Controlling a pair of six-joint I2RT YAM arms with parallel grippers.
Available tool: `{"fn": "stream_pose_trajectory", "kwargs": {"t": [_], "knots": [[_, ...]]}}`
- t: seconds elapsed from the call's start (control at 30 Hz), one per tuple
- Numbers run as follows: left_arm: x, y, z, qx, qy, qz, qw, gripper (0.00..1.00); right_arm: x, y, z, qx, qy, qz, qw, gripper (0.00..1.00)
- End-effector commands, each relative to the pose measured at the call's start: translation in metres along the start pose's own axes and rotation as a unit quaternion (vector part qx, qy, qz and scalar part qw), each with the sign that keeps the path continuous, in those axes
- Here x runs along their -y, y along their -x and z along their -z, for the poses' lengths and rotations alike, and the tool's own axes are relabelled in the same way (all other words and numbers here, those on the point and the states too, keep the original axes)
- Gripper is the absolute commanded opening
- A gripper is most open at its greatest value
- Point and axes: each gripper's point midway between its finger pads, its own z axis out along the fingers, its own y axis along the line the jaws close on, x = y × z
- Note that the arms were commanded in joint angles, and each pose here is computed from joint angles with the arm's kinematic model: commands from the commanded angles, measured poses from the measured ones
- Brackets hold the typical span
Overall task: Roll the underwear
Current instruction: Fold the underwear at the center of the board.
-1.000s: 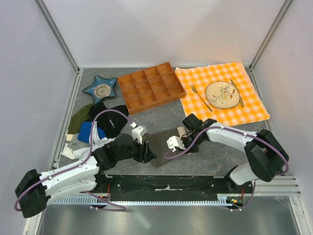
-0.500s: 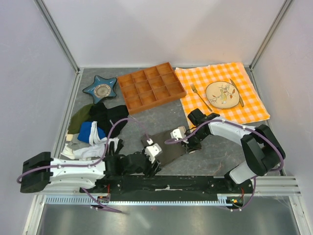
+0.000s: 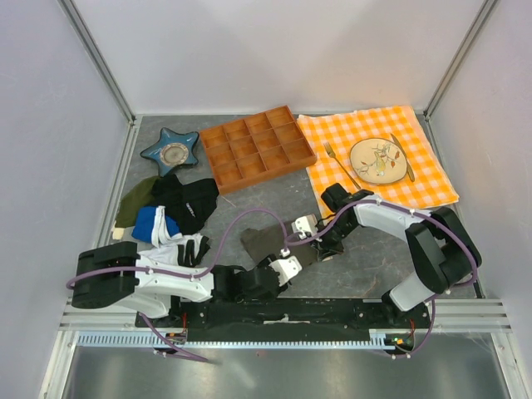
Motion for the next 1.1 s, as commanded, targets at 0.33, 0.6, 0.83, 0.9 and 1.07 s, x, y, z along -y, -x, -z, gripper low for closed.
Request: {"fn": "stream_pose_trajectory", "kwargs": {"t": [0.33,0.6,0.83,0.9,1.07], "knots": [[-0.006,-0.002,-0.007,-0.020,0.040,-0.009,0.999,0.38,0.005,0.013,0.005,0.028,0.003,-0.002,1.000,0.00],[0.001,0.008,-0.001,-0.003,0.016,0.002,1.000,0.02,0.002,0.016,0.007,0.035,0.006,0.000,0.999,0.00],[0.009,0.031,0.014,0.041,-0.027,0.023,0.999,0.02,0.001,0.034,0.018,0.056,0.005,0.009,0.998,0.00],[0.010,0.035,0.018,0.047,-0.040,0.027,0.998,0.02,0.003,0.037,0.021,0.057,0.000,0.001,0.998,0.00],[0.000,0.041,0.022,0.055,-0.065,0.052,0.995,0.02,0.012,0.040,0.026,0.047,-0.011,-0.008,0.999,0.00]]}}
